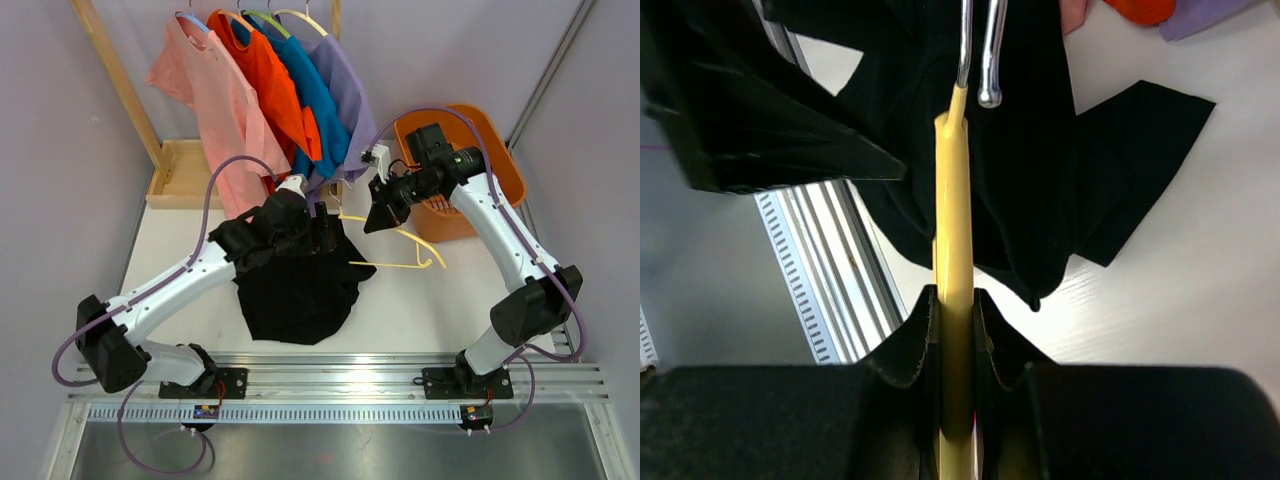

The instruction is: Remove the t-shirt from the hanger

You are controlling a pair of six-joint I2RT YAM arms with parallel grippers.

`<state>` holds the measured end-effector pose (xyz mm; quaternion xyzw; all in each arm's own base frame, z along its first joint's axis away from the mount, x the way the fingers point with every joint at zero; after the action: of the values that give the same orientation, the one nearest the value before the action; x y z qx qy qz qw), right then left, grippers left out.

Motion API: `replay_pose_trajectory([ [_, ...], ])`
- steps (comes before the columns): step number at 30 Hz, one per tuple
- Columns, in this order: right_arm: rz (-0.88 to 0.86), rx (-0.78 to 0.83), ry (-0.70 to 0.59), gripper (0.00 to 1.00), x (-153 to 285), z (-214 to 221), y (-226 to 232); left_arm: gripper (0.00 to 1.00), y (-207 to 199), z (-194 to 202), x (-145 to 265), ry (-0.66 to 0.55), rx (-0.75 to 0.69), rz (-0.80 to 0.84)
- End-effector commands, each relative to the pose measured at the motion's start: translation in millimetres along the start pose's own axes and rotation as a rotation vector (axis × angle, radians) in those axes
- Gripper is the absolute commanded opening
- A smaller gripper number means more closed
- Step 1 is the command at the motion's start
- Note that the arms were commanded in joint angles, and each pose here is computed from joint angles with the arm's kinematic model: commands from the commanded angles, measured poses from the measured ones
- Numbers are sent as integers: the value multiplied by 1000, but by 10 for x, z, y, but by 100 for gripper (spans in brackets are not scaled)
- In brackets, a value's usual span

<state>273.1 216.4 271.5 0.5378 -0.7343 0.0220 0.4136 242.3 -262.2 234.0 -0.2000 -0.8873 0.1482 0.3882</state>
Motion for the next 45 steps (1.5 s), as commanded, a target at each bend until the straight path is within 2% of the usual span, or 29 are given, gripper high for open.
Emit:
replay_pose_trajectory([
  [1,-23,13,-73,0,15,-193,70,80,-123,-315,-24,-116,44,-33],
  [2,-24,16,-74,0,20,-195,76,77,-104,-310,-77,-112,35,-52],
  [4,-30,16,-77,0,19,-193,87,64,-67,-335,-110,-123,25,-81],
  [5,-30,18,-79,0,30,-197,96,55,-62,-342,-121,-127,17,-85],
  [6,-29,17,-75,0,24,-186,90,33,-64,-357,-128,-134,13,-85],
  [7,-28,25,-72,0,26,-177,88,20,-64,-372,-120,-141,12,-86],
  [9,-25,33,-63,0,38,-144,95,1,-56,-404,-97,-153,0,-92],
  [10,-27,58,-56,0,41,-123,92,0,-55,-428,-73,-160,-3,-92],
  [13,-43,117,-23,0,75,-23,128,0,13,-442,56,-173,-24,-114],
  [19,-5,226,32,0,169,177,94,0,476,-422,423,-210,11,-212],
  [23,15,258,-18,0,305,157,75,0,965,-296,586,-203,43,-333],
  [27,23,284,-85,0,473,39,94,0,1332,42,570,-130,50,-397],
  [35,14,378,-223,0,826,-169,286,0,1414,139,566,-103,62,-375],
  [39,14,433,-268,0,945,-232,421,0,1309,70,517,-113,29,-311],
  [41,25,446,-279,0,971,-253,441,1,1185,26,496,-120,-14,-230],
  [42,31,445,-278,0,974,-254,430,8,1039,26,521,-116,-37,-135],
  [44,48,432,-263,0,955,-232,375,47,812,-59,578,-165,-129,16],
  [45,54,430,-260,0,952,-231,364,60,680,-42,637,-164,-156,103],
])
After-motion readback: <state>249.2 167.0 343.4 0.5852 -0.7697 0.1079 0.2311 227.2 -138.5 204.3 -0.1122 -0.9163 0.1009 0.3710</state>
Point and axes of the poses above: each gripper's point midway between its finger pads, its own x axis back along the fingers, its own y axis along the line the jaws close on, z = x × y, the point moved 2 cm from there along x, back along the fingers, and after that the axes turned 4 degrees about -x, right-handed, at the moved point
